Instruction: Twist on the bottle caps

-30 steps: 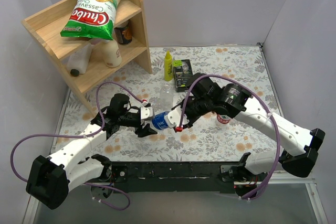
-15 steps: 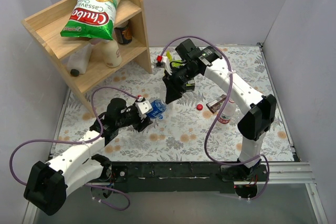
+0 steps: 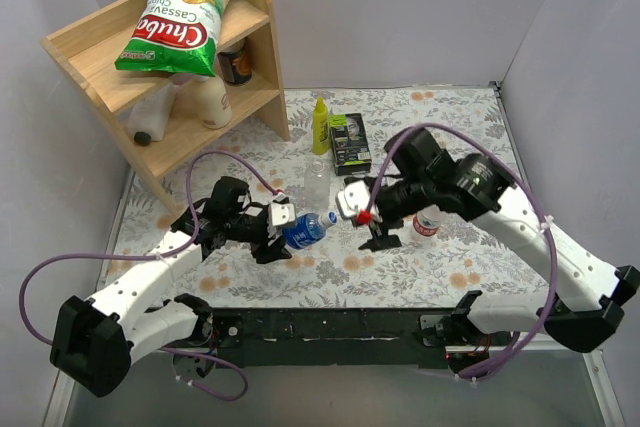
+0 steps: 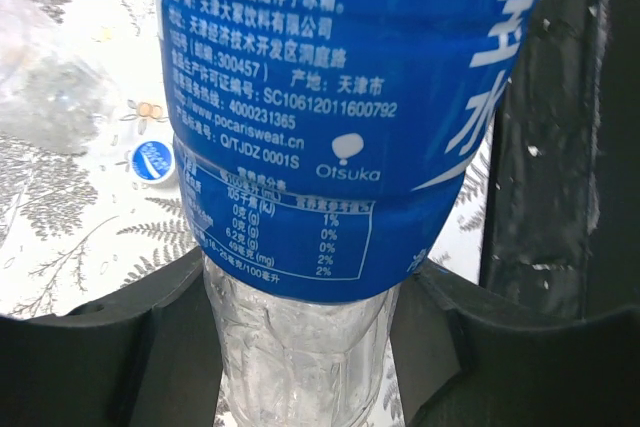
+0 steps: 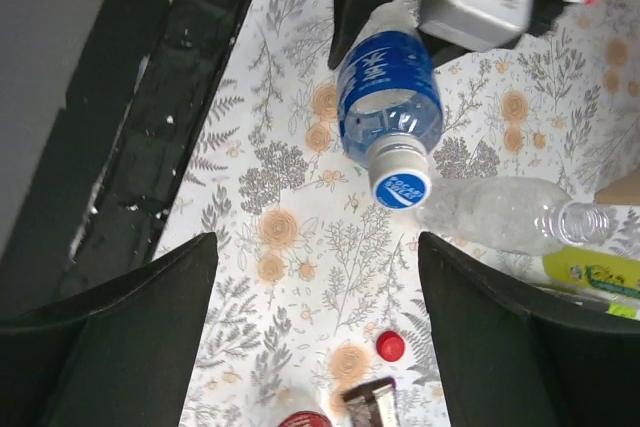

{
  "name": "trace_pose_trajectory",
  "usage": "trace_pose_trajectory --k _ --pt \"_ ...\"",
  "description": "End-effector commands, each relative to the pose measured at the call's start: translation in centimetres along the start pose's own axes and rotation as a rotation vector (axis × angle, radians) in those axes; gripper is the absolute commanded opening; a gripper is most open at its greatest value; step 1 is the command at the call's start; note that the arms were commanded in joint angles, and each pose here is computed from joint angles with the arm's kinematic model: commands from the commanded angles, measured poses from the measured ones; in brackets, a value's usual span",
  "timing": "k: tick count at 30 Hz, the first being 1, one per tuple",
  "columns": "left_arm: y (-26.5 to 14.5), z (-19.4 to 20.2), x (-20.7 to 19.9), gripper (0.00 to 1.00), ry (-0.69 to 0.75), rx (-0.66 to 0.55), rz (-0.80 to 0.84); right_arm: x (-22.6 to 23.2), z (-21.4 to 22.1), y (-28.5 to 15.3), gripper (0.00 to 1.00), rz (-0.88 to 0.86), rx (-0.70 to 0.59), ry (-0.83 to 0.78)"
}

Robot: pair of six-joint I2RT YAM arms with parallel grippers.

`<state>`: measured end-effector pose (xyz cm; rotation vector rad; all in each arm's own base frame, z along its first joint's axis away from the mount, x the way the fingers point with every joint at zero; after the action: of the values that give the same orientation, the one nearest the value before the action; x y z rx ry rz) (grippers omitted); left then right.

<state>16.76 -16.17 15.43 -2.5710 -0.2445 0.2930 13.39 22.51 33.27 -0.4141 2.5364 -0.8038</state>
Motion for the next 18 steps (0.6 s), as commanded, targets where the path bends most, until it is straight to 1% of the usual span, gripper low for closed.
trace_pose_trajectory --k 1,2,3,5,14,18 --pt "-0.9 -1.4 -1.0 0.0 0.083 -0.005 0.084 -1.6 0.7 1.5 0.84 0.132 0.074 -0.343" --pt "-0.9 -1.6 -1.0 0.0 0.088 -0.008 0.087 -1.8 0.5 1.9 0.82 0.152 0.075 -0.373" --pt "-1.0 -2.0 -1.1 0.0 0.099 -0.016 0.098 -1.9 0.2 1.8 0.77 0.162 0.069 -0.394" --pt "-1.0 -2.1 -1.2 0.0 0.103 -0.011 0.114 -2.1 -0.2 2.3 0.73 0.162 0.055 -0.414" --pt "-1.1 -3.2 -0.8 0.0 0.114 -0.019 0.12 -2.1 -0.9 3.7 0.57 0.128 0.016 -0.456" --pt "-1.1 -3.5 -0.7 0.0 0.123 -0.026 0.116 -1.6 -0.2 4.2 0.52 0.079 0.038 -0.466"
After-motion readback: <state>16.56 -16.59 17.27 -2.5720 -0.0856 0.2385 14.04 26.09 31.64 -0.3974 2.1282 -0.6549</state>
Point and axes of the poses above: each gripper's point midway between its finger pads, its own y axis out along the fingers, its own x axis along the line the jaws close on, z = x × y, the point moved 6 cm from there along -y, back along the fingers, and after that the axes turned 10 degrees about -y, right-handed, at the moved point
